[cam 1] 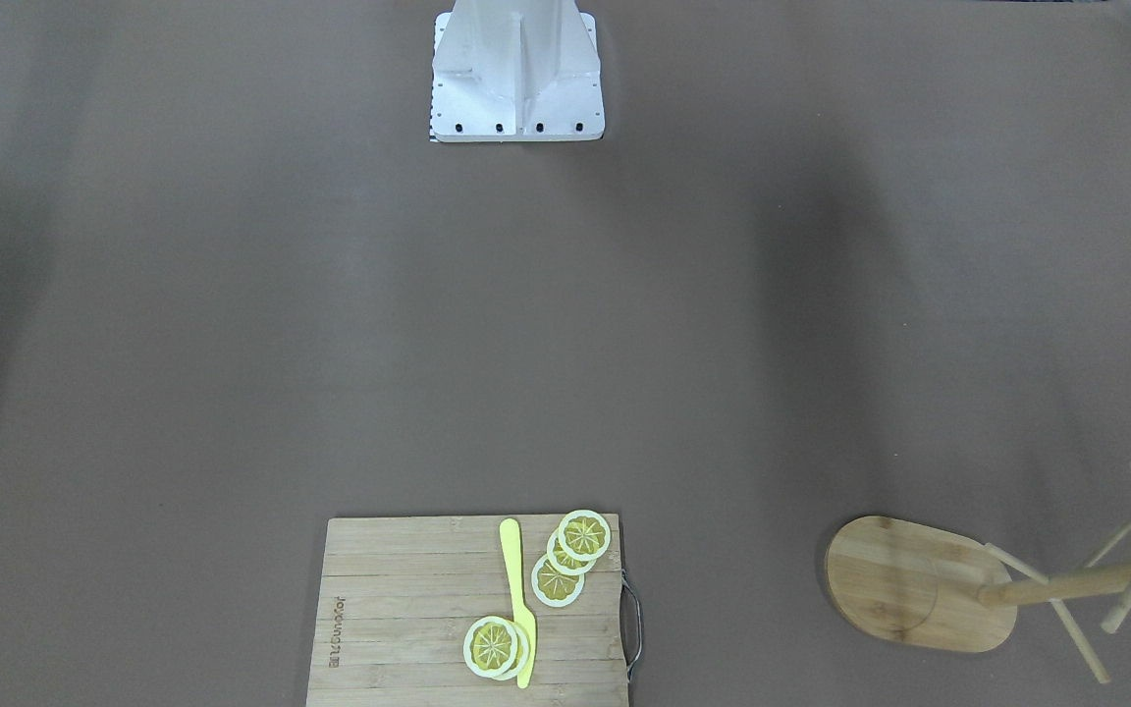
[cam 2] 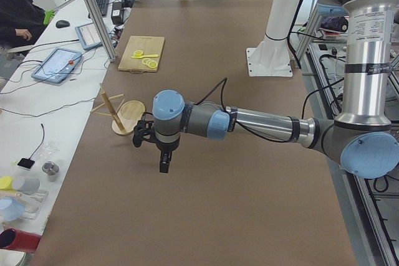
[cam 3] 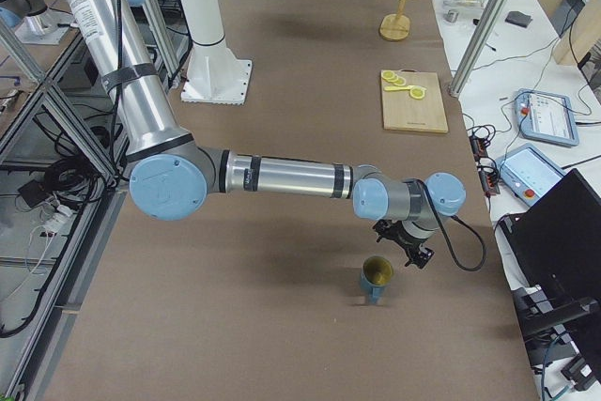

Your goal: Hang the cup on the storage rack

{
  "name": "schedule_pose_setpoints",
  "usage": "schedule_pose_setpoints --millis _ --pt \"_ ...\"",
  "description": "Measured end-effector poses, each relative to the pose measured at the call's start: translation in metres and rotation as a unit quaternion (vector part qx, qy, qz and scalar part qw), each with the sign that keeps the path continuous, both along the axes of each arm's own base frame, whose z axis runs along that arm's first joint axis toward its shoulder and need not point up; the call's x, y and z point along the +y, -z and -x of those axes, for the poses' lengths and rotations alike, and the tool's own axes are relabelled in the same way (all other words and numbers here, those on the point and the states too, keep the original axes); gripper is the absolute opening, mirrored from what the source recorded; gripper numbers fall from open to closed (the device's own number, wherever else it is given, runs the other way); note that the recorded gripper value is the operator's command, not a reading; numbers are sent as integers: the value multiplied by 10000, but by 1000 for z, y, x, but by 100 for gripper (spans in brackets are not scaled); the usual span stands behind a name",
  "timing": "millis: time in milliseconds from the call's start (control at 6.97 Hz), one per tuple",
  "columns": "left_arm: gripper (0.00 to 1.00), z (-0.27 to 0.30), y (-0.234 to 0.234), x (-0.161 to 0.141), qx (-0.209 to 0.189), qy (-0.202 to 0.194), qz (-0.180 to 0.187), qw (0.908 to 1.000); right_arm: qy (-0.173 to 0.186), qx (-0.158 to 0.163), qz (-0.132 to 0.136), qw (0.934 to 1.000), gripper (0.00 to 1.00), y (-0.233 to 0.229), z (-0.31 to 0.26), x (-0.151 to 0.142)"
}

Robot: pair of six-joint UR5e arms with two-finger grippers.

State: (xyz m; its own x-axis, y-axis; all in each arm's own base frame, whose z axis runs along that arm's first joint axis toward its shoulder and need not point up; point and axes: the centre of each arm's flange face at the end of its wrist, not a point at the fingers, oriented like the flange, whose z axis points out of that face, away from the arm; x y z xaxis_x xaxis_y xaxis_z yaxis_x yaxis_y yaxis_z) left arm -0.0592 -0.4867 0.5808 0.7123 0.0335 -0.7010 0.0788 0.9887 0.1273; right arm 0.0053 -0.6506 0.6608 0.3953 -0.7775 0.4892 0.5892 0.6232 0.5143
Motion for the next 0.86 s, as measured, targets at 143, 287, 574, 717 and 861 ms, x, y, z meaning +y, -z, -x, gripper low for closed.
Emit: schedule_pose_setpoints --millis 143,287,574,717,861 --pt "98 0 -1 0 0 2 9 10000 100 3 -104 9999 93 -11 0 -1" --pt "98 0 -1 0 1 3 16 10000 153 6 -188 9997 93 -24 0 -1" --pt "98 0 -1 0 1 3 17 10000 189 22 -230 9996 90 -36 3 -1" --pt "98 0 -2 0 1 5 26 10000 208 70 -217 9995 90 -37 7 -4" --pt "98 0 -2 0 1 4 37 10000 225 143 -217 9994 90 -36 9 -9"
